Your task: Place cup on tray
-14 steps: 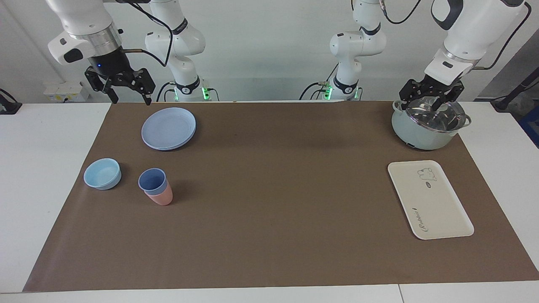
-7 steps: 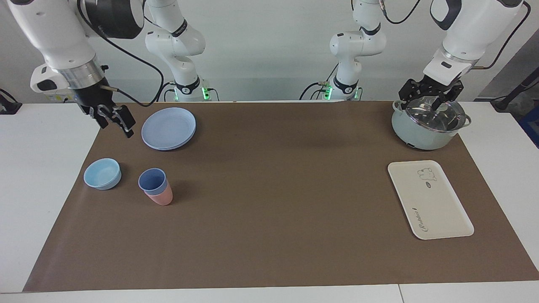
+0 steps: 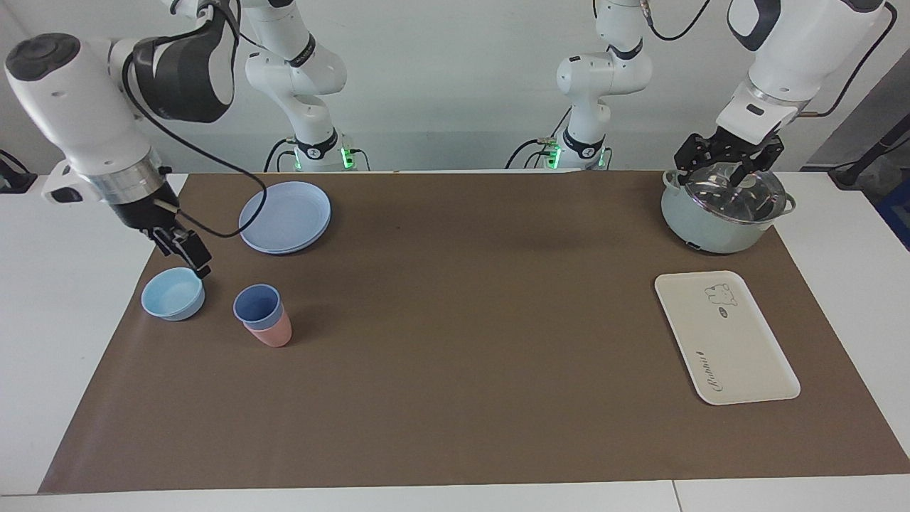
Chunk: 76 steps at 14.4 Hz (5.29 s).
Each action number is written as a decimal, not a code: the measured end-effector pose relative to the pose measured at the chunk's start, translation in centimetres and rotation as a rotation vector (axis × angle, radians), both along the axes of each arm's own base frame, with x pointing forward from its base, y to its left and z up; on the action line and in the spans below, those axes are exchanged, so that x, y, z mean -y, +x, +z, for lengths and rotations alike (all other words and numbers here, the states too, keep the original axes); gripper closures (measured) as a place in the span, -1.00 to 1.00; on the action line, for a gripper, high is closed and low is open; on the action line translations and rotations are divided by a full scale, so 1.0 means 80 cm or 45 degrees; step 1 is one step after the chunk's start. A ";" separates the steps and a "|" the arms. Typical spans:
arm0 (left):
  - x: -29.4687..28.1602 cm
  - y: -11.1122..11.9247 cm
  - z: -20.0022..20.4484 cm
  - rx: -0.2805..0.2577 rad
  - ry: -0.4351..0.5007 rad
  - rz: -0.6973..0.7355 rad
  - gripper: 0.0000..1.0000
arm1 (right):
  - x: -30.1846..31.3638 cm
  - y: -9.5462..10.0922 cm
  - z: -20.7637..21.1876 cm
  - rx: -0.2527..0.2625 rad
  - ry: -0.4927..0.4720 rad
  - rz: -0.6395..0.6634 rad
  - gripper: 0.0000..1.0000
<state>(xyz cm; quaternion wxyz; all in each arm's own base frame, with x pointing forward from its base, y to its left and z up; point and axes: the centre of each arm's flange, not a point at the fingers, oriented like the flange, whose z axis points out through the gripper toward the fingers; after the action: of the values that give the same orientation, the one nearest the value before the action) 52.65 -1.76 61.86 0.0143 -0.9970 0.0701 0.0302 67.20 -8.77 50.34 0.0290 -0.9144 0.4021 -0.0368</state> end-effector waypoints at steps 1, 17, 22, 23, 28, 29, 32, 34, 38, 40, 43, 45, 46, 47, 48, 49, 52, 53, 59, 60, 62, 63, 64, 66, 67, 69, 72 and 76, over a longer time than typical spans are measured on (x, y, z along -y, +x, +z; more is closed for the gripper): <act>0.000 0.001 0.000 0.005 0.000 -0.001 -1.00 | 0.009 0.007 -0.015 -0.006 0.043 -0.077 -0.85; -0.001 0.001 0.000 0.012 -0.001 0.002 -1.00 | 0.059 -0.010 -0.249 -0.402 0.653 -0.552 -0.85; -0.001 0.001 0.000 0.012 -0.001 0.002 -1.00 | 0.032 -0.020 -0.272 -0.456 0.750 -0.578 -0.85; -0.001 0.001 0.000 0.012 -0.001 0.002 -1.00 | 0.028 -0.023 -0.276 -0.468 0.777 -0.591 -0.85; -0.001 0.001 0.000 0.012 -0.001 0.002 -1.00 | -0.015 -0.030 -0.278 -0.505 0.912 -0.618 -0.56; -0.001 0.001 0.000 0.012 -0.001 0.001 -1.00 | -0.032 -0.030 -0.273 -0.512 0.924 -0.608 -0.56; -0.001 0.001 0.000 0.010 0.000 0.002 -1.00 | -0.102 -0.036 -0.229 -0.508 0.931 -0.592 -0.56; 0.002 0.002 0.000 0.012 -0.001 -0.003 -1.00 | -0.162 -0.044 -0.180 -0.502 0.905 -0.639 -0.56; 0.062 0.004 0.003 0.056 -0.154 0.112 -1.00 | -0.277 -0.072 -0.103 -0.533 0.876 -0.682 -0.56; 0.122 0.005 0.003 0.109 -0.240 0.277 -1.00 | -0.312 -0.083 -0.086 -0.547 0.868 -0.677 -0.56; 0.237 -0.009 0.007 0.210 -0.358 0.514 -1.00 | -0.363 -0.095 -0.065 -0.525 0.864 -0.719 -0.56; 0.309 -0.029 0.009 0.275 -0.458 0.618 -0.99 | -0.401 -0.104 -0.050 -0.489 0.872 -0.755 -0.56; 0.336 -0.039 0.009 0.294 -0.498 0.633 -0.99 | -0.418 -0.109 -0.045 -0.480 0.875 -0.759 -0.56; 0.355 -0.047 0.008 0.303 -0.522 0.633 -0.99 | -0.432 -0.114 -0.042 -0.477 0.876 -0.760 -0.56; 0.368 -0.053 0.007 0.303 -0.534 0.623 -0.99 | -0.442 -0.118 -0.040 -0.473 0.877 -0.762 -0.56; 0.378 -0.060 0.007 0.300 -0.539 0.610 -0.98 | -0.449 -0.120 -0.039 -0.467 0.878 -0.761 -0.56; 0.392 -0.069 0.006 0.291 -0.542 0.587 -0.78 | -0.452 -0.120 -0.036 -0.451 0.885 -0.761 -0.56; 0.394 -0.071 0.005 0.289 -0.541 0.583 -0.78 | -0.451 -0.120 -0.035 -0.450 0.886 -0.761 -0.56; 0.411 -0.059 -0.029 0.293 -0.550 0.584 -0.37 | -0.451 -0.121 -0.033 -0.446 0.889 -0.761 -0.56; 0.413 -0.057 -0.032 0.294 -0.552 0.586 -0.05 | -0.451 -0.120 -0.033 -0.443 0.890 -0.762 -0.56; 0.414 -0.056 -0.032 0.294 -0.554 0.596 0.38 | -0.450 -0.119 -0.032 -0.429 0.895 -0.767 -0.56; 0.414 -0.056 -0.032 0.295 -0.558 0.603 0.61 | -0.450 -0.119 -0.032 -0.430 0.895 -0.766 -0.56; 0.415 -0.057 -0.031 0.295 -0.562 0.608 0.89 | -0.450 -0.119 -0.031 -0.428 0.896 -0.767 -0.56; 0.417 -0.057 -0.025 0.290 -0.573 0.653 0.91 | -0.447 -0.116 -0.030 -0.413 0.902 -0.776 -0.56; 0.418 -0.056 -0.017 0.289 -0.583 0.682 0.91 | -0.442 -0.113 -0.030 -0.403 0.906 -0.786 -0.56; 0.417 -0.054 0.008 0.283 -0.592 0.709 0.91 | -0.430 -0.108 -0.030 -0.394 0.908 -0.807 -0.56; 0.404 -0.054 0.049 0.267 -0.579 0.726 0.91 | -0.420 -0.104 -0.030 -0.386 0.911 -0.824 -0.56; 0.344 -0.033 0.079 0.253 -0.526 0.790 0.91 | -0.371 -0.084 -0.029 -0.340 0.940 -0.906 -0.56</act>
<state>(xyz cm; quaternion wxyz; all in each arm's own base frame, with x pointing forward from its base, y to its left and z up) 50.00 -29.30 68.20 -0.1901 -0.9507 -0.2320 -0.0785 60.52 20.92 48.04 0.2833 -0.6472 0.6738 0.2164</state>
